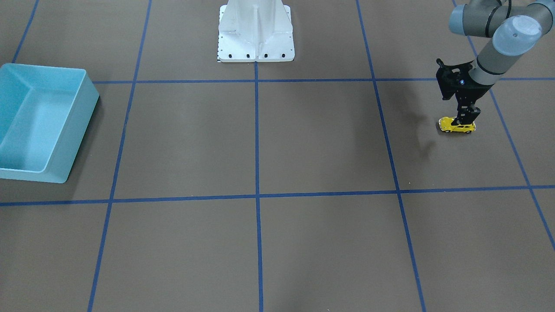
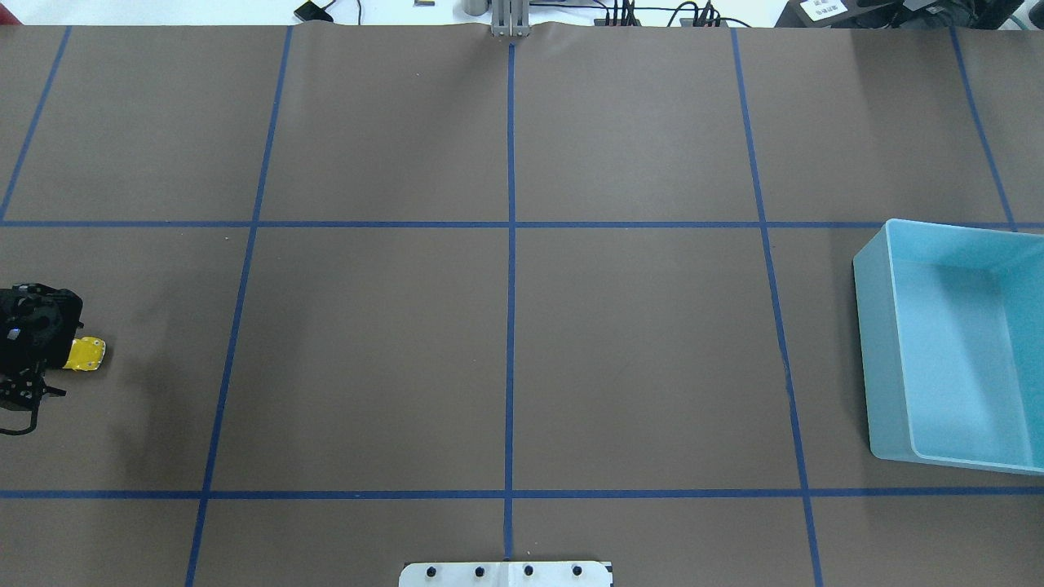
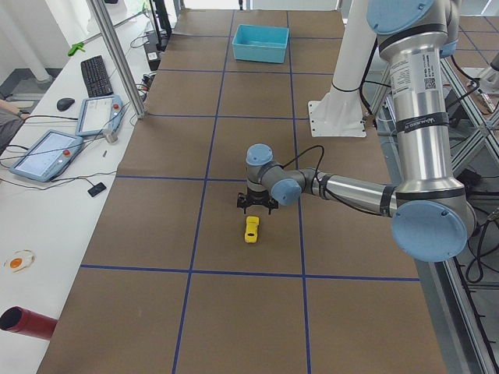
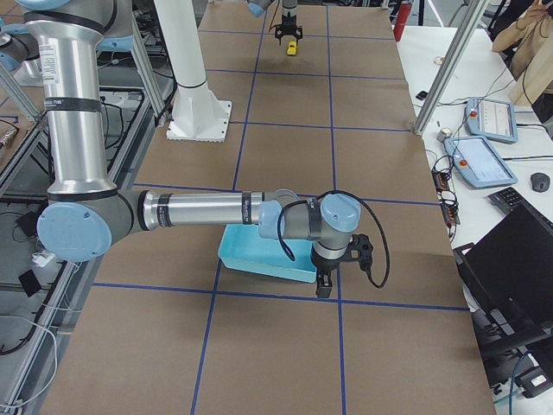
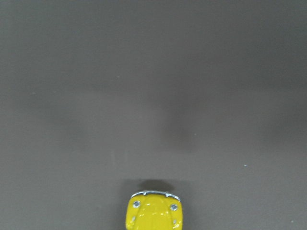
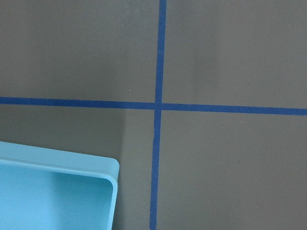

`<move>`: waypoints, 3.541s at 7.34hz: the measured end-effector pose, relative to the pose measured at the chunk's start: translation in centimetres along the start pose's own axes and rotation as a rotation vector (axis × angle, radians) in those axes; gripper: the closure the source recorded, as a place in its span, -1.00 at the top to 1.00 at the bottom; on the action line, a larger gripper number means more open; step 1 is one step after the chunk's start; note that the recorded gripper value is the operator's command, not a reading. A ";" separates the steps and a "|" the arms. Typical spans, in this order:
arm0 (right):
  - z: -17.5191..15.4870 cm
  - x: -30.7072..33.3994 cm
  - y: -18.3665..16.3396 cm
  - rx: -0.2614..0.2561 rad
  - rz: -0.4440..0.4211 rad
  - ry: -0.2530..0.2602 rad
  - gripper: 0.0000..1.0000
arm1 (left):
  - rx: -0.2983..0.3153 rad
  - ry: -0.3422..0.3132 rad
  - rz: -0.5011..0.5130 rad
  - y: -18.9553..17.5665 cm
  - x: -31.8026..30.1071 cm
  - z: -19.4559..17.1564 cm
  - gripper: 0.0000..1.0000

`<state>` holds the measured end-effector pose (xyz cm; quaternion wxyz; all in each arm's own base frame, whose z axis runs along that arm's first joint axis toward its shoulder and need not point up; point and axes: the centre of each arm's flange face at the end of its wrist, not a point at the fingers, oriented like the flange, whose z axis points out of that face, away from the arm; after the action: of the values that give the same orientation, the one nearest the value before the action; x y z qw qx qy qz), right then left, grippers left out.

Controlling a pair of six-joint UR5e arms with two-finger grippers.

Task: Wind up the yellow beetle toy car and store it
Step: 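Close the left gripper on the yellow car's body, then press the car down and drag it backward with the left gripper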

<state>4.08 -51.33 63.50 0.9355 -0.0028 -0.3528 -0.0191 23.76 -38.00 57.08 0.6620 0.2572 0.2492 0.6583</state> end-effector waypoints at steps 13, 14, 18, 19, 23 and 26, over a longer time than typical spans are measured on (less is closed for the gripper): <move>0.2 0.1 0.2 -0.003 0.007 0.000 1.00 | -0.025 0.023 -0.014 0.5 -1.2 2.7 0.99; 0.2 0.2 0.2 -0.003 0.007 0.000 1.00 | -0.027 0.024 -0.015 0.5 -1.4 2.8 0.99; 0.2 0.2 0.1 -0.003 0.008 0.001 1.00 | -0.035 0.032 -0.021 0.8 -1.6 3.6 0.93; 0.1 0.1 0.1 -0.002 0.008 0.001 1.00 | -0.035 0.032 -0.021 0.8 -1.6 3.6 0.93; 0.2 0.2 0.1 -0.002 0.009 0.002 1.00 | -0.036 0.034 -0.021 0.6 -1.9 4.0 0.60; 0.3 0.3 0.1 -0.004 0.011 0.003 1.00 | -0.037 0.033 -0.023 0.7 -2.0 4.0 0.23</move>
<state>4.11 -51.19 63.86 0.9361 -0.0067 -0.3513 -0.0146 25.94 -40.09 60.48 0.6698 0.2312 0.2510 0.6595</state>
